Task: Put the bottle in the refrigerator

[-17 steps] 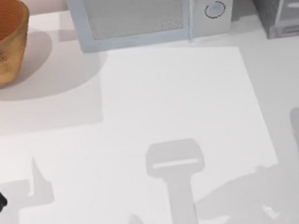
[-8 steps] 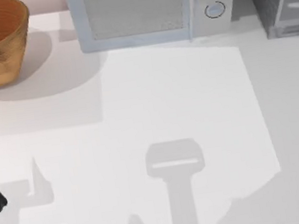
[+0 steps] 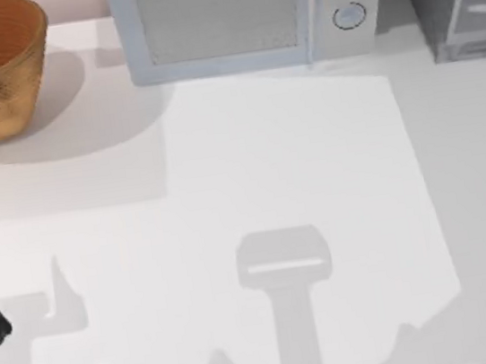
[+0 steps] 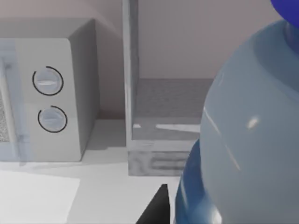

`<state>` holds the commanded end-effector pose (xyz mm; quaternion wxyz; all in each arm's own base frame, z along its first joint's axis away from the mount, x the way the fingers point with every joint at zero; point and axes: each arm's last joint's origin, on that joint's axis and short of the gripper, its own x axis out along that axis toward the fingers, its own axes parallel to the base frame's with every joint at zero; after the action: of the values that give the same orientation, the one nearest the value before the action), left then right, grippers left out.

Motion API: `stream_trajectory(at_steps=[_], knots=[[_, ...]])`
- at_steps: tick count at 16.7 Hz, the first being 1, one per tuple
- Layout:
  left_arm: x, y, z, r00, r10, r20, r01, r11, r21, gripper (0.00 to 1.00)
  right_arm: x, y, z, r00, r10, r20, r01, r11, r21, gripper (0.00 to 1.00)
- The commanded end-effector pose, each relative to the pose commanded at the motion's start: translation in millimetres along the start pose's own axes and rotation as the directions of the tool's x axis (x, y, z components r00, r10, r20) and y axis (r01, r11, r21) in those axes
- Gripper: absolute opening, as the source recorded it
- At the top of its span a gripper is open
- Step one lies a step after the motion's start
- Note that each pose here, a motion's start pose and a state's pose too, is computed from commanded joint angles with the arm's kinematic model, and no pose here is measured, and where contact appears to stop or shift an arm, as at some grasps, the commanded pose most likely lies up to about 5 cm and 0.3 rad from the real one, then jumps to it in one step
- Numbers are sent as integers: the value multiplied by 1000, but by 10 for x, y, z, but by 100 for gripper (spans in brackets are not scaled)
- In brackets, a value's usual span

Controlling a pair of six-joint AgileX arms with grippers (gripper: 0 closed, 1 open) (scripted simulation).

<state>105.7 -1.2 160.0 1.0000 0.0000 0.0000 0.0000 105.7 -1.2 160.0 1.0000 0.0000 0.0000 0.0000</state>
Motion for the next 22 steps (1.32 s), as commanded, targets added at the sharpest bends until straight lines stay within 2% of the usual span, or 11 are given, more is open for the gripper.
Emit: stream_trajectory(at_steps=[5,8,11,14,16,19,22], knots=[[0,0,0,1000,0,0,0,1000,0,100,21,-8,126,1000,3,18,-3,1000,-3,1],[0,0,0,1000,0,0,0,1000,0,100,110,-27,398,999,8,51,-7,1000,-9,1],[0,0,0,1000,0,0,0,1000,0,100,359,-69,728,997,11,72,-10,1000,-15,1],[0,0,0,1000,0,0,0,1000,0,100,840,-162,965,998,13,65,-12,1000,-15,1],[0,0,0,1000,0,0,0,1000,0,100,1263,-264,994,999,12,48,-12,1000,-12,1],[0,0,0,1000,0,0,0,1000,0,100,1926,-469,792,1000,10,13,-10,1000,-3,1],[0,0,0,1000,0,0,0,1000,0,100,2462,-695,404,1000,7,-10,-6,1000,4,1]])
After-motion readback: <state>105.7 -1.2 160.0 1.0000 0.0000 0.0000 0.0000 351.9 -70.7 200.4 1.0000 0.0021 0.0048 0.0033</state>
